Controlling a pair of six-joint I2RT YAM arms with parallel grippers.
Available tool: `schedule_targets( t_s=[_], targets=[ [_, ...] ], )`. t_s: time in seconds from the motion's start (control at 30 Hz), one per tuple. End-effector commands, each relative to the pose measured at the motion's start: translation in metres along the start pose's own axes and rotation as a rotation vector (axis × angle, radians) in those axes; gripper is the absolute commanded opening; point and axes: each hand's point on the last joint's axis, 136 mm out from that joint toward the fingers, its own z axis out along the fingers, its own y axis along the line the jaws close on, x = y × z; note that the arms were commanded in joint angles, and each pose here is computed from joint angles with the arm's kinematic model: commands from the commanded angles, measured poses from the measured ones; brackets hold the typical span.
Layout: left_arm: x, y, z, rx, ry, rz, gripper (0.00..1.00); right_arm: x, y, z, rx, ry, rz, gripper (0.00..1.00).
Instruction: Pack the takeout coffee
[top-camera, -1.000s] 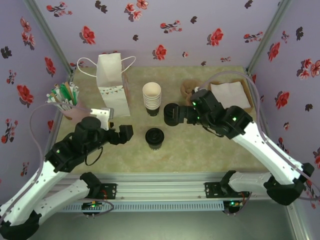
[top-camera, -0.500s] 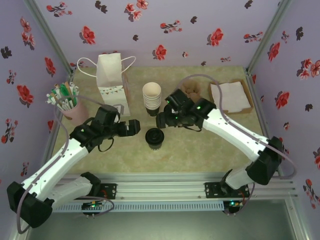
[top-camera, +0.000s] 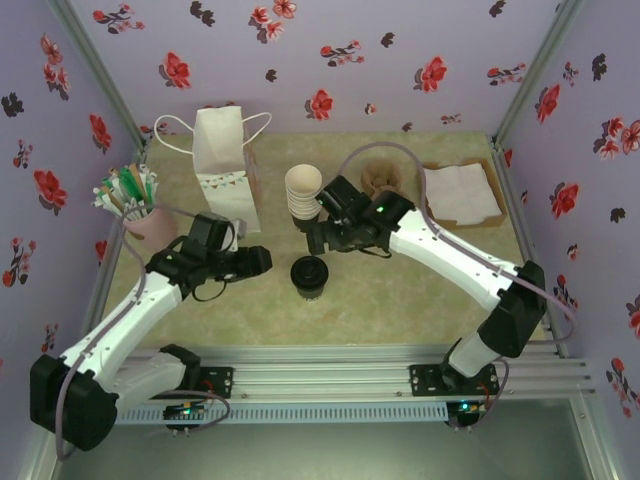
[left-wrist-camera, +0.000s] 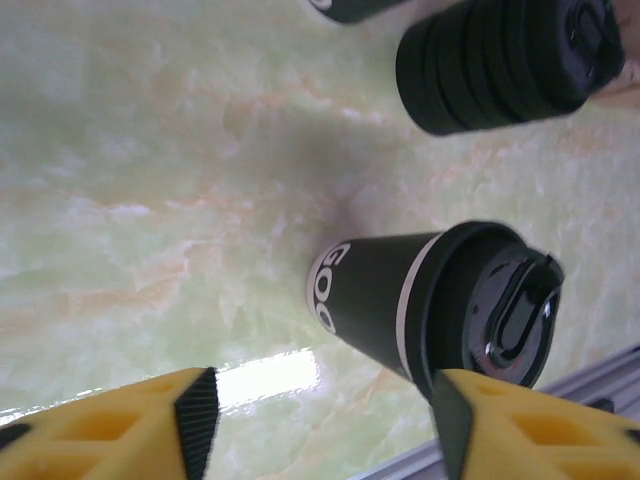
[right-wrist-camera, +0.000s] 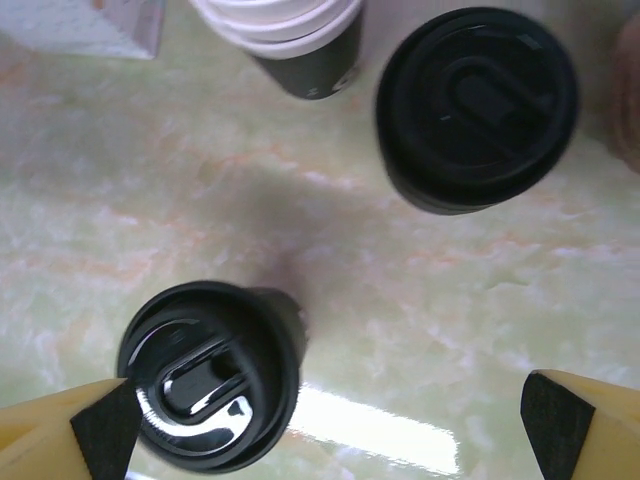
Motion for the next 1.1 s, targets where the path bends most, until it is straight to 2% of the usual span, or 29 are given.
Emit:
schedule_targets(
  t_s=[0.0, 0.27, 0.37, 0.53, 0.73, 0.93, 1.07],
  targets=[
    [0.012, -0.003, 0.013, 0.029, 0.058, -0.011, 0.51, -0.012, -0.027, -0.017, 0.071, -0.058, 0.06, 0.99],
    [0.031, -0.014, 0.051, 0.039, 0.142, 0.015, 0.35, -0.025, -0.078, -0.029, 0.22, -0.122, 0.175, 0.99],
    [0.037, -0.019, 0.059, 0.05, 0.157, 0.02, 0.32, -0.03, -0.094, -0.03, 0.219, -0.122, 0.219, 0.99],
    [0.047, -0.024, 0.07, 0.058, 0.18, 0.028, 0.32, -0.045, -0.123, -0.031, 0.254, -0.139, 0.225, 0.99],
    [0.051, -0.029, 0.077, 0.068, 0.188, 0.036, 0.31, -0.056, -0.133, -0.019, 0.159, -0.117, 0.22, 0.91],
    [0.05, -0.034, 0.084, 0.076, 0.19, 0.045, 0.31, -0.066, -0.149, 0.0, 0.152, -0.073, 0.205, 0.8],
    [0.053, -0.038, 0.089, 0.08, 0.2, 0.055, 0.32, -0.072, -0.159, 0.012, 0.158, -0.047, 0.195, 0.77]
  ],
)
